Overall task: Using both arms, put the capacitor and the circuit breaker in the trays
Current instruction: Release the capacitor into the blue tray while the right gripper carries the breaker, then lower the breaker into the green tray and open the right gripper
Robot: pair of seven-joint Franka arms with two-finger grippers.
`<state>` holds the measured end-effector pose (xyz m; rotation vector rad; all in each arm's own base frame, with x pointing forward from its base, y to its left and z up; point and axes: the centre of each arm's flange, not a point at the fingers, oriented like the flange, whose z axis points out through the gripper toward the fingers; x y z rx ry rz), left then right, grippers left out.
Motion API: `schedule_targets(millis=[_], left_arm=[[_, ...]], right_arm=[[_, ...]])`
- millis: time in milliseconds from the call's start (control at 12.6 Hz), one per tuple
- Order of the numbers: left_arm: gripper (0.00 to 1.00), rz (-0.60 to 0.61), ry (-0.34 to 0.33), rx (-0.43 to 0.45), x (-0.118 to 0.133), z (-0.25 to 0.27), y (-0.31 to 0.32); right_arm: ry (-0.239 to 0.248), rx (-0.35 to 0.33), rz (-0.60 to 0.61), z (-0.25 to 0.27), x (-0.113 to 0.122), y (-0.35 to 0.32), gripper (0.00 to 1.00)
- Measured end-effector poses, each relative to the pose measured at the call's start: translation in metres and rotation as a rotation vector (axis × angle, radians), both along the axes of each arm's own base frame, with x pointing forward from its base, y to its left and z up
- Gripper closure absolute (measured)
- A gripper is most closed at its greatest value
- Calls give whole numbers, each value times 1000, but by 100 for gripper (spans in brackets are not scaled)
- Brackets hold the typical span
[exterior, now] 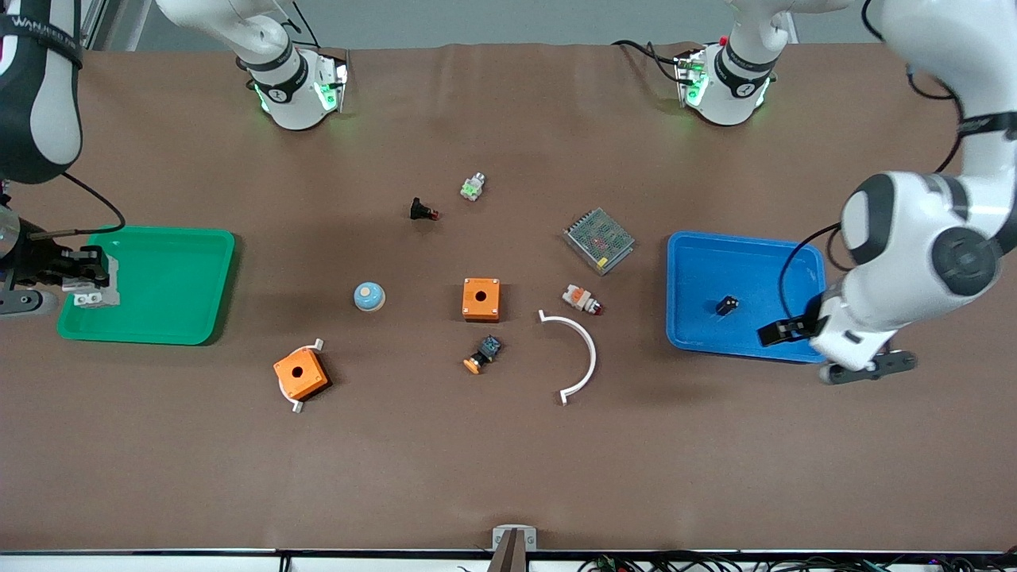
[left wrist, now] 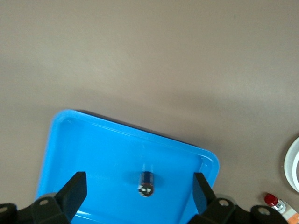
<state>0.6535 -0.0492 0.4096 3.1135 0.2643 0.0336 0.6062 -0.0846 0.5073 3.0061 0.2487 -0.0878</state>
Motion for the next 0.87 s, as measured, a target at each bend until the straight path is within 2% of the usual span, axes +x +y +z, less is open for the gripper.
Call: schedule_targets(millis=[316, 475, 633, 870], left_arm=[[0, -10, -57, 7, -13, 57, 56], [0, -16, -103, 9, -19, 86, 53], [0, -30, -140, 8, -26, 116, 44], [0, -86, -123, 6, -39, 148, 12]], right_arm=[[6, 7, 55, -47, -11, -50, 60], [-6, 6, 85, -81, -21, -72, 60], [6, 18, 106, -111, -39, -98, 60], [14, 91, 96, -156, -71, -127, 60]])
